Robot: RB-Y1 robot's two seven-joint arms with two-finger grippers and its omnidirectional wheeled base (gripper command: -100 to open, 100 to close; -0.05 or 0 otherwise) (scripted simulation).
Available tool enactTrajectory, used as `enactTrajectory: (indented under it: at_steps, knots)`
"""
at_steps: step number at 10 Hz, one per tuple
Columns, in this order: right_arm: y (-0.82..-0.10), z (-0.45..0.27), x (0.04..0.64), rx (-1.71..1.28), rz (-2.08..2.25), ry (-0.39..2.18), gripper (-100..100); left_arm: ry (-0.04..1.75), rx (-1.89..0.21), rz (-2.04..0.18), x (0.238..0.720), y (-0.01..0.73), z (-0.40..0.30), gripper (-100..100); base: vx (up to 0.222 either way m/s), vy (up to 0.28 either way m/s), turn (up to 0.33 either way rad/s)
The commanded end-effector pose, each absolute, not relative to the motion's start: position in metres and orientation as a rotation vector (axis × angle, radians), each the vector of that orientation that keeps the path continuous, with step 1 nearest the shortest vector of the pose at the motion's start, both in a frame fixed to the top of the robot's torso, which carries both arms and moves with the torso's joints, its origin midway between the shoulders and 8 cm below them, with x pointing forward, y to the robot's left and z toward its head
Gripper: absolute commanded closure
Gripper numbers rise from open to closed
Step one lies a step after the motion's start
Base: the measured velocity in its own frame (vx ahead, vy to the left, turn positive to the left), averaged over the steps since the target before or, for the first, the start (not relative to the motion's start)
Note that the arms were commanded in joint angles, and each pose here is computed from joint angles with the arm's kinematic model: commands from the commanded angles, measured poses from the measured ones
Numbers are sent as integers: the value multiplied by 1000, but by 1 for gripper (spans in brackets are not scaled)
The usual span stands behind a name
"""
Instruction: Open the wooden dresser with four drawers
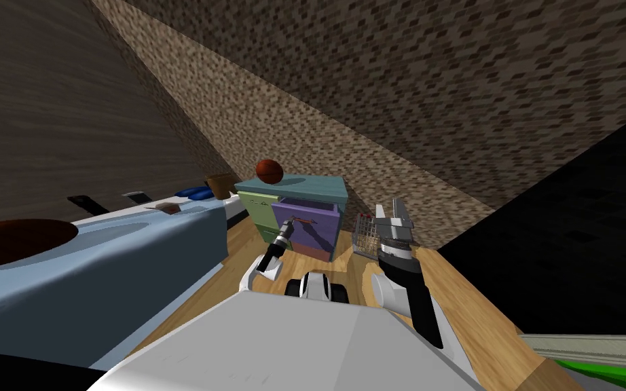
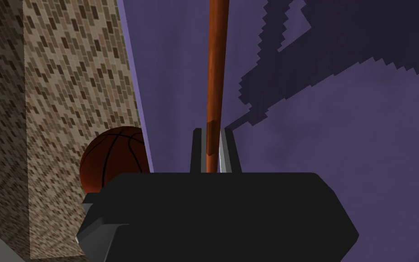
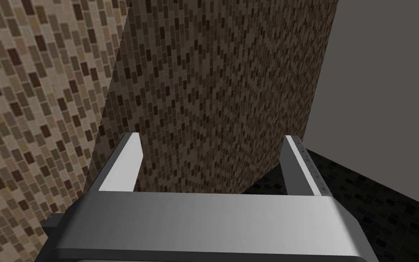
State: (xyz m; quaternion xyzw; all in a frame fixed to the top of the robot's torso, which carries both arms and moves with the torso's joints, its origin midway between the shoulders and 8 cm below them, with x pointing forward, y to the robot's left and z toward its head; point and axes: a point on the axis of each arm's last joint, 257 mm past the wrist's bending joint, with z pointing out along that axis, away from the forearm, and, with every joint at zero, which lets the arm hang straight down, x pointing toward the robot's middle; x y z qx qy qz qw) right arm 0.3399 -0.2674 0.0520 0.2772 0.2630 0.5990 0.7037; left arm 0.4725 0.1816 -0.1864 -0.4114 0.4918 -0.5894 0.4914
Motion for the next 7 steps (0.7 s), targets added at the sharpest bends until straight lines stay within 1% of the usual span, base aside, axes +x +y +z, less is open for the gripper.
enactTrajectory:
  at_steps: [1,3,4,5,7]
  knots:
    - [-267,52,340,616,1332,585,0,1185,-983,-1445,467,180,-179,100,-185,28,22]
    - [-267,52,340,616,1333,585,0,1176,-967,-1459,461,178,-172,100,-195,25,34]
    - [-267,52,340,616,1333,585,0,1196,-987,-1444,462,180,-183,100,-90,21,-5]
    - [-267,52,340,617,1332,585,0,1206,-995,-1440,459,181,-177,-100,-6,0,11]
    - [-267,52,340,617,1332,585,0,1205,-993,-1443,457,182,-165,-100,20,-8,17]
